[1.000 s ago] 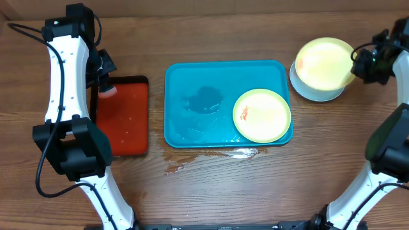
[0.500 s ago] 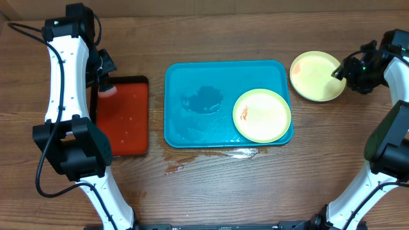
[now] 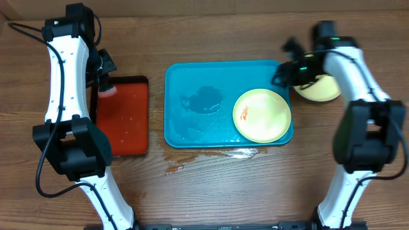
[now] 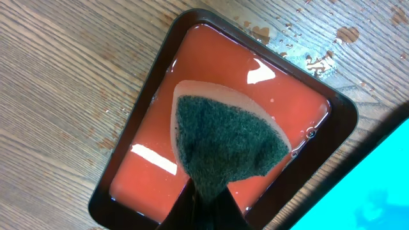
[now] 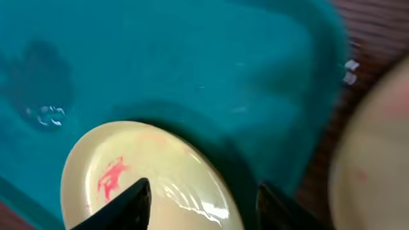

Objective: Clean dirty plates on tray and stack at the side
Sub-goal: 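Move the right gripper back and grip the second yellow plate's rim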

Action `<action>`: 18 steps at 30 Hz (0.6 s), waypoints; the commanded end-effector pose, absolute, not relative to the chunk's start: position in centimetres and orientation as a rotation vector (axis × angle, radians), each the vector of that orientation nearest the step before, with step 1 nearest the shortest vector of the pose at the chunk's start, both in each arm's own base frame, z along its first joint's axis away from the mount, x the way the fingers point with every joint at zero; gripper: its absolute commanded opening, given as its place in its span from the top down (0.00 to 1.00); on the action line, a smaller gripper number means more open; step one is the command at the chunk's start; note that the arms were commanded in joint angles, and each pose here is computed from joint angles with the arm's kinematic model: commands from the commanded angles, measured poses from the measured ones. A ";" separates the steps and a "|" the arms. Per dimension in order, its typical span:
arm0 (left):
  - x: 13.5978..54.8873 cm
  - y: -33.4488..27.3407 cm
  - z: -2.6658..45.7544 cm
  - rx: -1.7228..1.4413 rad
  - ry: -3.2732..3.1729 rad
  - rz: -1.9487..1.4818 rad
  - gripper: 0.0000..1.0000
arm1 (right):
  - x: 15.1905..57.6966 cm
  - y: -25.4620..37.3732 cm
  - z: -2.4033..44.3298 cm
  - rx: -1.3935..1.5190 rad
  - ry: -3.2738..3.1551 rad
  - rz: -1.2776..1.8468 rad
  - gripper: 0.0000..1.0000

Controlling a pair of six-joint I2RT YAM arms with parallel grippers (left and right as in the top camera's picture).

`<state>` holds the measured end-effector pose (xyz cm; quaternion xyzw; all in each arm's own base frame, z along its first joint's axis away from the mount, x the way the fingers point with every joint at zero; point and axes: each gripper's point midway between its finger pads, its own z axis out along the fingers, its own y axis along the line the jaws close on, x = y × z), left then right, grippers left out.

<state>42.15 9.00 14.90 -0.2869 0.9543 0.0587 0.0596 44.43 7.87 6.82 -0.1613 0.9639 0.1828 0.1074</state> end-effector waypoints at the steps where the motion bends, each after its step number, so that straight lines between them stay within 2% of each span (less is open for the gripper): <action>1: 42.1 9.0 15.0 -0.855 2.892 0.186 0.96 | 44.7 7.2 7.3 -0.636 2.828 0.215 0.46; 6: 42.0 9.0 15.0 -0.856 2.895 0.186 0.96 | 44.8 7.2 5.9 -0.671 2.832 0.078 0.45; 18: 42.1 8.5 14.9 -0.855 2.901 0.144 0.96 | 41.5 7.1 2.6 -0.642 2.944 0.139 0.46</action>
